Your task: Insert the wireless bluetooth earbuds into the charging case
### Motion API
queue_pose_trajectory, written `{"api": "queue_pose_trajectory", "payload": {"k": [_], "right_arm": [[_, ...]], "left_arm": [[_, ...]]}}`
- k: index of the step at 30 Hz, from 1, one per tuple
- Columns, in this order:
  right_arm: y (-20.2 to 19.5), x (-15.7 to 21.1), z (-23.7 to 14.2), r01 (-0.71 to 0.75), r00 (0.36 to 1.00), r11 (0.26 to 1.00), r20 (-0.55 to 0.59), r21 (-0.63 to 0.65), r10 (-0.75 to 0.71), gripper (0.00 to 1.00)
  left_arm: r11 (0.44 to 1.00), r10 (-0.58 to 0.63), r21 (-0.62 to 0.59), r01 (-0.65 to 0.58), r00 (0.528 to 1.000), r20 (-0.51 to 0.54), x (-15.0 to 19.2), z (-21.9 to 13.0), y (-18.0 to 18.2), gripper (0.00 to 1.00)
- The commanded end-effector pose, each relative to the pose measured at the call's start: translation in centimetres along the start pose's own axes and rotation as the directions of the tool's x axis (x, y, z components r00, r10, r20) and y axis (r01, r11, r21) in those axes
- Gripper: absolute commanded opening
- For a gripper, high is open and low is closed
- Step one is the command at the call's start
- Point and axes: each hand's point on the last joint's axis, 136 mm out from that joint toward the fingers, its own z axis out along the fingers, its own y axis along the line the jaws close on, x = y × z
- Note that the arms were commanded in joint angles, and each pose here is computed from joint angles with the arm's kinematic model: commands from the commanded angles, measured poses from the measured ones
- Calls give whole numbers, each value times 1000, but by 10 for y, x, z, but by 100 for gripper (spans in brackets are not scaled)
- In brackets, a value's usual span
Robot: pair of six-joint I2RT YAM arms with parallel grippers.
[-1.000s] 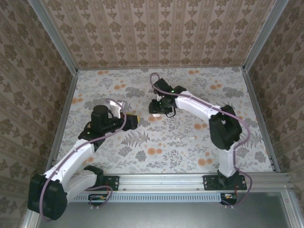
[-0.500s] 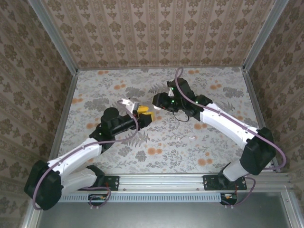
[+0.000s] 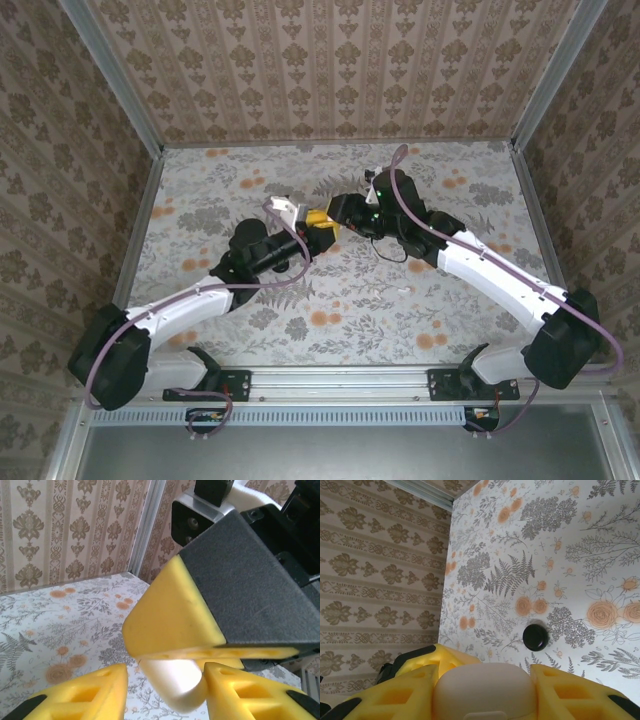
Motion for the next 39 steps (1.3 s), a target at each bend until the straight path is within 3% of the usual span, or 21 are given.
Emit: {"api": "queue_pose_trajectory", "payload": {"k": [1, 6, 17, 26, 32, 39], "right_arm": [[11, 1, -8, -12, 1000, 999, 11, -46, 12, 31], [15, 1, -9, -17, 1000, 998, 11, -57, 17, 31], [21, 0, -11, 20, 999, 995, 29, -95, -17, 40], [43, -18, -43, 143, 984, 973, 129, -181, -120, 56], [45, -34, -72, 182, 972, 939, 196, -293, -128, 58], [61, -34, -81, 233, 969, 874, 177, -427, -171, 59]], "left_arm": [[1000, 3, -1, -3, 997, 81, -25, 5, -2, 41], [1000, -11, 1, 11, 996, 91, -24, 9, 0, 36], [999, -30, 31, 26, 993, 110, -31, 7, -4, 6], [996, -85, 52, 78, 987, 140, -44, -8, -4, 2], [982, -172, 108, 157, 975, 144, -59, -26, -3, 1], [947, -273, 214, 242, 953, 130, -76, -44, -14, 0]]}}
